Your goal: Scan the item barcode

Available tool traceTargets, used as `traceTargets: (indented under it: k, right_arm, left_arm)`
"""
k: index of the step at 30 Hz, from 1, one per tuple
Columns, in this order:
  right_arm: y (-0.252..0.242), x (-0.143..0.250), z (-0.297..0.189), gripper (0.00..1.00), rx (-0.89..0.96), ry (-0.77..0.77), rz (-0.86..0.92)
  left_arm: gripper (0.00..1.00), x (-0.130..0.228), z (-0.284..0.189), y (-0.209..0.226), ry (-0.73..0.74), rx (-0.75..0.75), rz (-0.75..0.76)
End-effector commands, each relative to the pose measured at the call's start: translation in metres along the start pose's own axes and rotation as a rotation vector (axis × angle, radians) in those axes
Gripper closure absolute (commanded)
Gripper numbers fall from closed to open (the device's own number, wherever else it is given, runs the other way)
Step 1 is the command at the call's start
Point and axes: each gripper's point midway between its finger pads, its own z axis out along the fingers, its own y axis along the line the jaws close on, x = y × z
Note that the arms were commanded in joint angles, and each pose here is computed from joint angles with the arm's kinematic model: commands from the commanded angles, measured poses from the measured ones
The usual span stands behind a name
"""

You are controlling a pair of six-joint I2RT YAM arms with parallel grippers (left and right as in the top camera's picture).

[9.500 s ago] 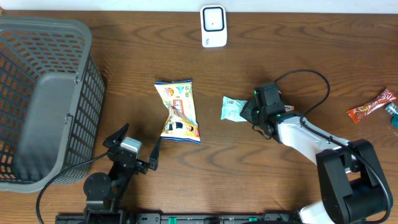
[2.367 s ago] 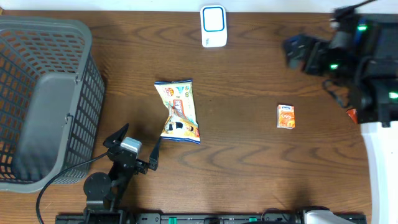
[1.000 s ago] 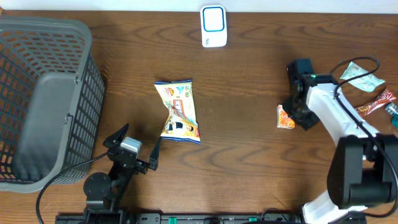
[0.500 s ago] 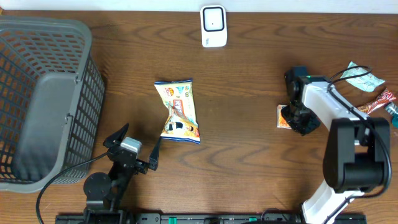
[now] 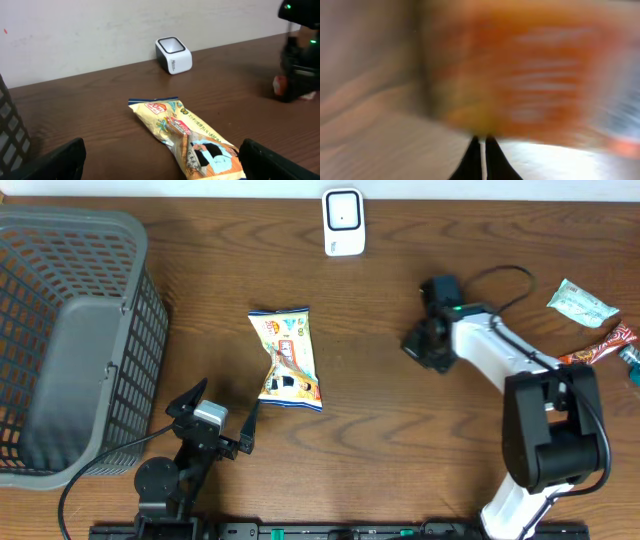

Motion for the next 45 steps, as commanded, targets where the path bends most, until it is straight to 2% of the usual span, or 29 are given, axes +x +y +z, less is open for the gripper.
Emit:
traceTargets:
  k: [1,7,13,14,16,17,20,28,38,45]
  right_arm:
    - [0.026,0.008,-0.004,0.99,-0.09,0.004,-0.167]
    - [0.037,-0.003,-0.028,0.99,-0.138,-0.03,-0.16]
    - [0.023,-0.018,-0.078,0.99,-0.162,-0.082,-0.037]
    - [0.018,-0.022,-0.087,0.9,-0.161,-0.102,-0.011]
    - [0.005,-0.034,-0.105,0.64,-0.145,-0.153,0.06]
    - [-0.003,-0.04,-0.112,0.57,-0.13,-0.182,0.093]
    - [-0.034,-0.055,-0.121,0.49,-0.051,-0.235,0.178]
    - [-0.085,-0.064,-0.082,0.57,0.066,-0.174,0.286]
    - [-0.075,-0.067,-0.038,0.65,0.025,-0.1,0.292]
    - [-0.069,-0.072,-0.036,0.61,0.0,-0.115,0.287]
  left_arm:
    - [0.02,0.017,0.002,-0.003,0.038,0.018,-0.018]
    - [0.02,0.017,0.002,-0.003,0.038,0.018,-0.018]
    - [0.02,0.017,0.002,-0.003,0.038,0.018,-0.018]
    - [0.02,0.017,0.002,-0.003,0.038,0.018,-0.018]
    - [0.02,0.017,0.002,-0.003,0.038,0.018,-0.018]
    - [0.02,0.017,0.002,-0.003,0.038,0.018,-0.018]
    - [0.02,0.017,0.002,-0.003,0.038,0.018,-0.018]
    - [0.02,0.017,0.002,-0.003,0.038,0.018,-0.018]
    - [0.02,0.017,0.002,-0.003,0.038,0.018,-0.018]
    - [0.02,0.017,0.002,-0.003,0.038,0.018,-0.018]
